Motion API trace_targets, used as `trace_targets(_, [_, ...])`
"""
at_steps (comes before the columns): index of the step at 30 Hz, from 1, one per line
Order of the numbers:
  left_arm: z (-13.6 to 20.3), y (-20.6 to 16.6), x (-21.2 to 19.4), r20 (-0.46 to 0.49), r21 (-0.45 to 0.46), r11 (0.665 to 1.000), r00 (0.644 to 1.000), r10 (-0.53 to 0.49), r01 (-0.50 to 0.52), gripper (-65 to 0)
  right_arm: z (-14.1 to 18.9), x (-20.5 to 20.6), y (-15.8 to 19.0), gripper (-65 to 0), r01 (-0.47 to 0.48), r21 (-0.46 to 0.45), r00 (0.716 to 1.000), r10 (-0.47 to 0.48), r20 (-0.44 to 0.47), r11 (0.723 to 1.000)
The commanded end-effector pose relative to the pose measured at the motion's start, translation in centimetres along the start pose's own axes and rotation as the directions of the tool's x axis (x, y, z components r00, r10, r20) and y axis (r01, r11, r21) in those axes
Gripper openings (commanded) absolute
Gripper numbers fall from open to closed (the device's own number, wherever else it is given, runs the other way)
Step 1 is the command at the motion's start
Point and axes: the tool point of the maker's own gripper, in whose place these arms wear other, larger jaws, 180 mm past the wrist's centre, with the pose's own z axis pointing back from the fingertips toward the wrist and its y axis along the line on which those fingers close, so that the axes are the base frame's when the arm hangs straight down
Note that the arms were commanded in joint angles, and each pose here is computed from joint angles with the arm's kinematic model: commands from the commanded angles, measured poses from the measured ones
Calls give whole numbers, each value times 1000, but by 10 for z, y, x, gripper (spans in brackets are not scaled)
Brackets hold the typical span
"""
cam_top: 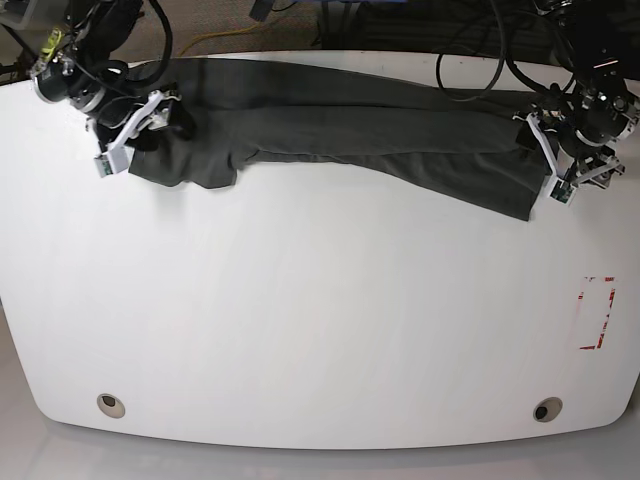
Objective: Fold the T-shirt properly
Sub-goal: 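Release the left gripper and regrasp the folded shirt's end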
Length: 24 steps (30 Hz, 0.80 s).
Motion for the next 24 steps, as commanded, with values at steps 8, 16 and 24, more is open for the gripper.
trace_targets(8, [-15,-2,-23,-81,-10,1000,996,21,-22,-181,-31,-30,-22,-319,11,-87,992,-21,-126,996])
trace_targets(16, [-39,-4,-32,-97,-56,995,992,80,-86,-181,-55,-16,-60,-322,47,-134,991,-63,-118,990])
trace_targets(24, [-24,11,15,30,-6,999,998,53,-53,-181,-58,20,-77,-322,37,-141,997,-47,-67,989])
